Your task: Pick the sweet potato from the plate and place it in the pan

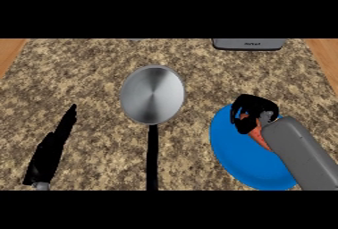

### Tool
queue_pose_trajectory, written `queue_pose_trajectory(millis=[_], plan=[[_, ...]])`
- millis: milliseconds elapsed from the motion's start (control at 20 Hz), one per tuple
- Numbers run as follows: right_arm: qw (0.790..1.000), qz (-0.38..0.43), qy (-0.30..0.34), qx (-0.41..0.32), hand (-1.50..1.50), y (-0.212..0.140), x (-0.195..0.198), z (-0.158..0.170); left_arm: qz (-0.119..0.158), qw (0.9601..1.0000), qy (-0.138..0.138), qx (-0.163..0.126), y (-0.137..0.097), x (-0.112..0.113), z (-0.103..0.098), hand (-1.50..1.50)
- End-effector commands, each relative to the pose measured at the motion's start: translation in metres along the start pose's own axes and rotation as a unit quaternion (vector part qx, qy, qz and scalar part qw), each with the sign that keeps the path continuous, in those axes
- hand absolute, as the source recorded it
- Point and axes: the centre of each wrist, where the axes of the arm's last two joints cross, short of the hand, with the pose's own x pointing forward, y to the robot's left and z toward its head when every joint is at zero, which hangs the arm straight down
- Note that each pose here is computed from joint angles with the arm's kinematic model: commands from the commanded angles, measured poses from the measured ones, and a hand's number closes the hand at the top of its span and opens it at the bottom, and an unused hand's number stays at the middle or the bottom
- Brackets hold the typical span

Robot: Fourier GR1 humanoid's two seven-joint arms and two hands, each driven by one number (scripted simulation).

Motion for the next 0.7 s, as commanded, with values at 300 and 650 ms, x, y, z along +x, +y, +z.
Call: queue_pose_trajectory(millis=[300, 650], plan=[[0.972, 0.048, -0.014, -0.229, 1.50, -0.042, -0.042, 0.000, 0.006, 1.0000, 0.003, -0.001, 0.002, -0.004, 0.001, 0.00], [0.872, 0.050, -0.183, -0.450, 1.50, -0.073, 0.006, 0.042, 0.007, 0.9999, -0.001, -0.008, -0.009, -0.006, 0.002, 0.00]])
